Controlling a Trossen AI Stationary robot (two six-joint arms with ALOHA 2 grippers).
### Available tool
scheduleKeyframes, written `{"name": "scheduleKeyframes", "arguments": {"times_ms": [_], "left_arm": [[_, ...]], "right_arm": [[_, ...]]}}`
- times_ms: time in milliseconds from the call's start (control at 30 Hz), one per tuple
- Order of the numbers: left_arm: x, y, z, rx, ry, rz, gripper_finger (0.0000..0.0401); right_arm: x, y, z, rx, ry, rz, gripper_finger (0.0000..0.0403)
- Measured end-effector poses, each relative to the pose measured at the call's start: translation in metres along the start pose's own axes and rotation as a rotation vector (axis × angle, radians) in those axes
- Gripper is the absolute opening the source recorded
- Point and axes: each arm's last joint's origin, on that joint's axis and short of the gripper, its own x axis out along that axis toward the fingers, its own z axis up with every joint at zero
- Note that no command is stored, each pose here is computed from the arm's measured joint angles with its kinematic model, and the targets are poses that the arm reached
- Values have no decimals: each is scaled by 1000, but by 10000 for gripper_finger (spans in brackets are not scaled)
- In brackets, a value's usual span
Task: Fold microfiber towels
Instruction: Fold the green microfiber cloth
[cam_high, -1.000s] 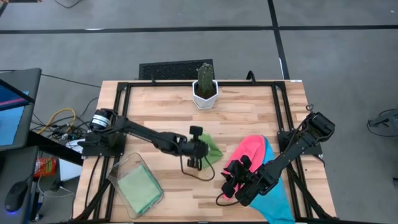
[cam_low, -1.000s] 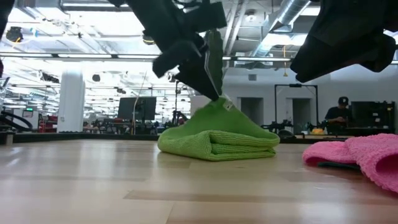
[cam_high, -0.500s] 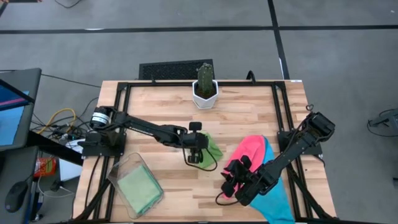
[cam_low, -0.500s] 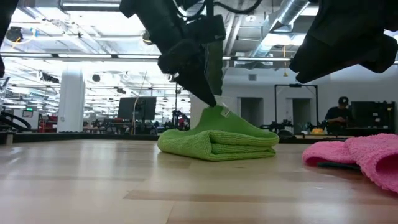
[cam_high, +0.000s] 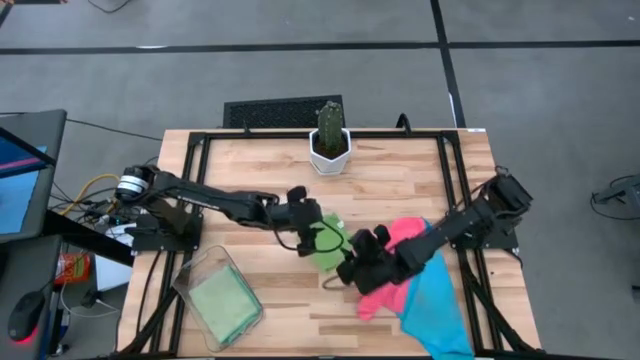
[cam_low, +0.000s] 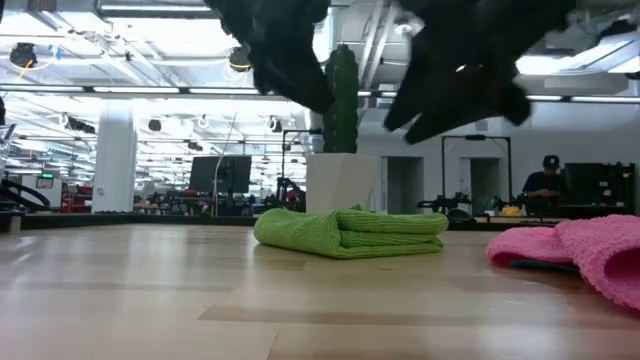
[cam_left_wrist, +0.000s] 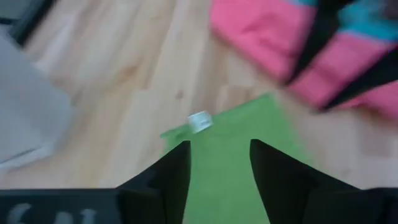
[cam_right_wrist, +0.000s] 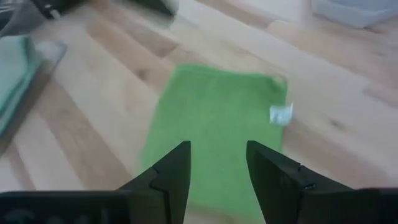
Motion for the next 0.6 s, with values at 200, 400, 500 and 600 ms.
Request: {"name": "scheduleKeyframes", "arguments": {"times_ms": [200,400,500,600], "left_arm": [[24,5,-53,-156,-65,-50,115],[33,11,-87,-249,-141,-35,84],[38,13,-100,-265,-128,-21,70],[45,11,-110,-281,-118,-50,59]], "right_arm": [[31,-18,-2,28,23,62,176],[48,-44,-28,137,-25,155,174],[52,-60,-42,143,-4,129,165],[54,-71,-51,154,28,103,154]]}}
